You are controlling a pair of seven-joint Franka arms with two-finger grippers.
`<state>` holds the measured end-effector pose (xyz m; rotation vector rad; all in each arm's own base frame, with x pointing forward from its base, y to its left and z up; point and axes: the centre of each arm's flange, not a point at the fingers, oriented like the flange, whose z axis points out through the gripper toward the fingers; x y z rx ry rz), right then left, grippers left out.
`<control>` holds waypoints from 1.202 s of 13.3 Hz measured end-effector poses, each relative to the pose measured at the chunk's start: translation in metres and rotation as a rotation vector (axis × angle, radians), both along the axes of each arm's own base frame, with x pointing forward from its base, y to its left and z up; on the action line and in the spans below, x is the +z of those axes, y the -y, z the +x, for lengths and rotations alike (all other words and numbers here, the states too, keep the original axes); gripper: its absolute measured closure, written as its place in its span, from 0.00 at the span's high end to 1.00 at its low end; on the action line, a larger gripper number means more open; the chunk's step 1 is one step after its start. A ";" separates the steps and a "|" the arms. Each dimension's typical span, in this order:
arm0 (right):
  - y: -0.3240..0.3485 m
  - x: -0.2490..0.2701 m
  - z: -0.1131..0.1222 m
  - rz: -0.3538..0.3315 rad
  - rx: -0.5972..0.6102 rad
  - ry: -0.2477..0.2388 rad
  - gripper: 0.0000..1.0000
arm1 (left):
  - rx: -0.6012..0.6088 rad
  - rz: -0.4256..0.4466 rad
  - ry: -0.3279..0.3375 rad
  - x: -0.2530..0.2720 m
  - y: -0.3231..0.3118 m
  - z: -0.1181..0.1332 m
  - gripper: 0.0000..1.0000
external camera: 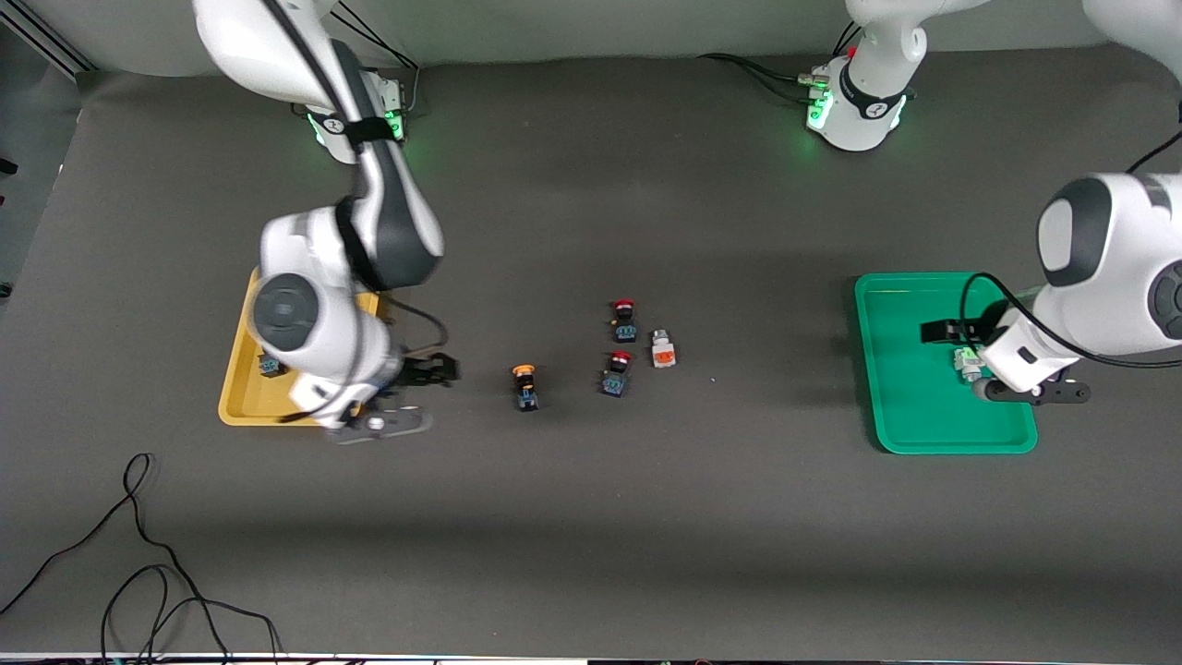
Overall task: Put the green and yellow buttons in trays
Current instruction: 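Grasp another yellow-cap button with the right gripper while the left gripper grasps the orange one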
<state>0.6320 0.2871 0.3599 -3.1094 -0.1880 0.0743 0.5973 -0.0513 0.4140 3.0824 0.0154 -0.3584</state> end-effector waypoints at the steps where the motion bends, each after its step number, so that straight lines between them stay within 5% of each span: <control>1: -0.022 -0.007 0.001 0.001 -0.018 0.002 1.00 | 0.027 -0.017 0.006 0.012 0.035 0.001 0.99; 4: -0.058 -0.032 -0.002 -0.004 -0.060 -0.011 1.00 | 0.132 -0.052 0.002 -0.003 0.131 0.000 0.99; 9: -0.095 -0.069 -0.014 0.010 -0.111 -0.003 1.00 | 0.252 -0.054 0.005 -0.101 0.265 -0.013 1.00; 16: -0.086 -0.169 -0.032 -0.025 -0.123 0.087 1.00 | 0.232 0.022 -0.011 -0.200 0.349 -0.061 1.00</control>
